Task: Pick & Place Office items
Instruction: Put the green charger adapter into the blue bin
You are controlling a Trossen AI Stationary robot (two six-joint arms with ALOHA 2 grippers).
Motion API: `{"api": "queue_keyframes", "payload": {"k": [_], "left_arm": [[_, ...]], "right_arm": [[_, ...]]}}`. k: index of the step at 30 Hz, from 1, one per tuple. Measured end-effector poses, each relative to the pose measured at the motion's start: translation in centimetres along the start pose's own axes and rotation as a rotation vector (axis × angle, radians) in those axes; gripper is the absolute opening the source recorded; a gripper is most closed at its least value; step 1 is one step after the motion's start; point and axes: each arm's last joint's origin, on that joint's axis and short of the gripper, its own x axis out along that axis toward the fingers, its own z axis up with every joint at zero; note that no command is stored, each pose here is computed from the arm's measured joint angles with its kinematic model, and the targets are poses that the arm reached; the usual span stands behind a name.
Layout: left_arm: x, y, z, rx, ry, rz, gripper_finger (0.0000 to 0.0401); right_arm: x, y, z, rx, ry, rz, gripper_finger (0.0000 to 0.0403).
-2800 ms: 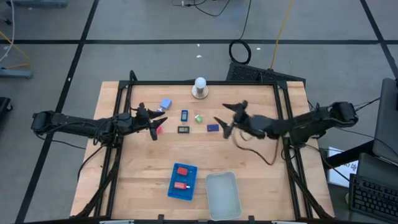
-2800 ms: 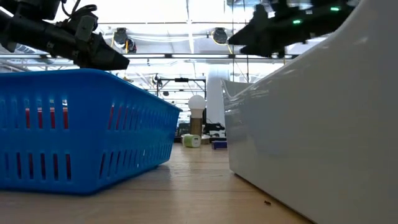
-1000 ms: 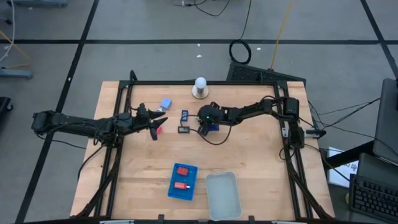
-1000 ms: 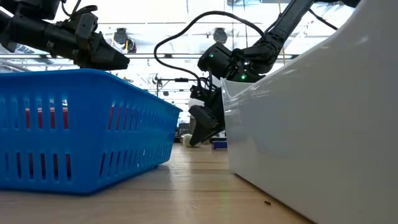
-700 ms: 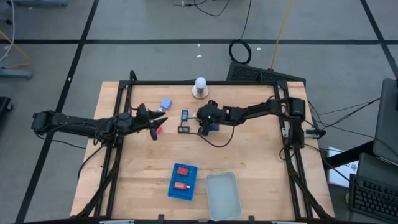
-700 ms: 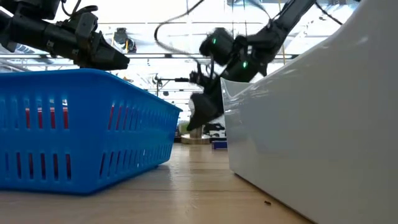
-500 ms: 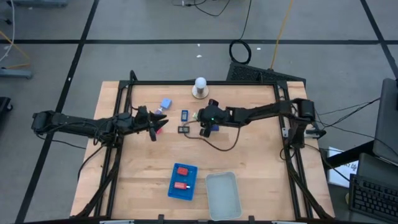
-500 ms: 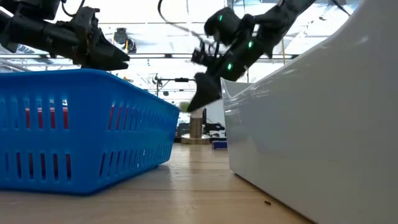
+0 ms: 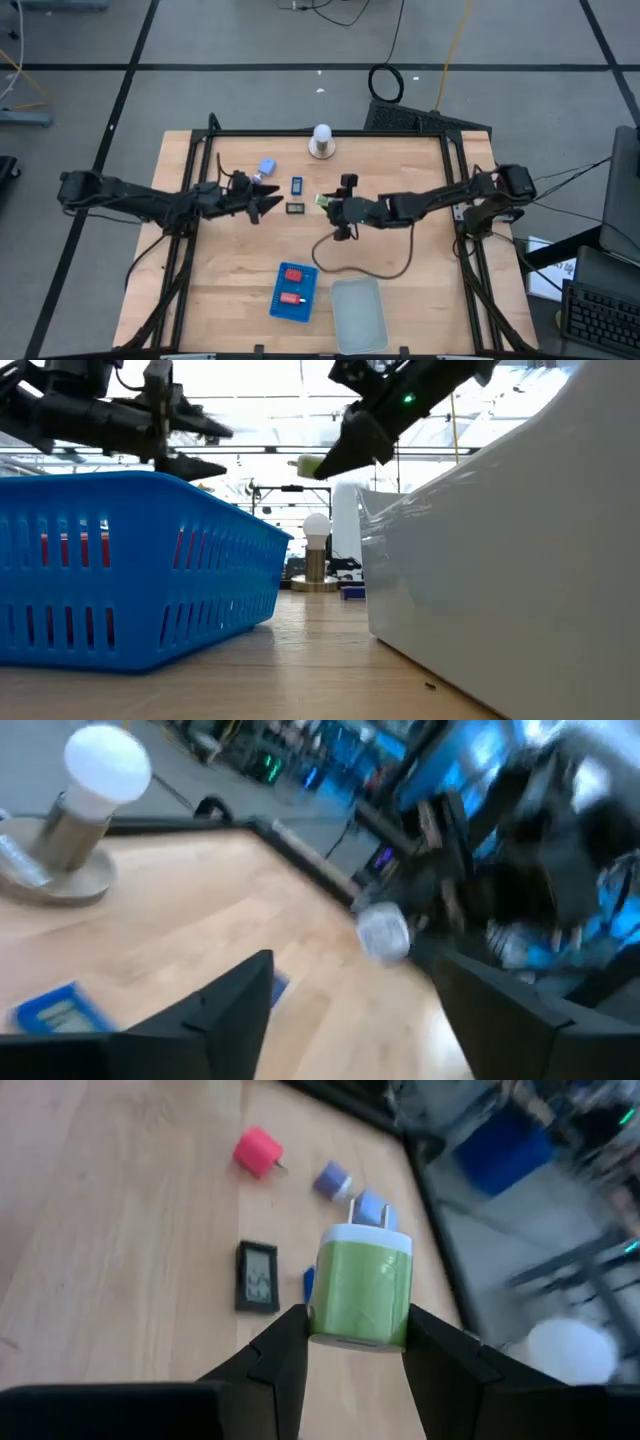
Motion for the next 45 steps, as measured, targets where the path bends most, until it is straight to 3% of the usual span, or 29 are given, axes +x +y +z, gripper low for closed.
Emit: {"api": "queue_keyframes", "payload": {"k": [7,13,23,45], "left_arm": [[2.8,-0.6,-1.1,-0.108,0.103,-0.102,0.0307],[6.2,-1.8,-0.9,-0.113,0.119,-0.097,0.0308],[10.5,-3.7,-1.6,-0.101,0.214,-0.179,0.0308],[11.1,-3.9,-1.5,-0.081,0.229,-0.207,0.0307]], "right_arm": [[-1.0,2.1,0.4,-0.139,-0.072,-0.029,0.0131],[-1.2,2.3,0.7,-0.129,-0.096,-0.030,0.0132],[-1.5,2.7,0.7,-0.097,-0.089,-0.041,0.0132],[-2.4,3.8,0.5,-0.164,-0.032,-0.117,0.0132]]}}
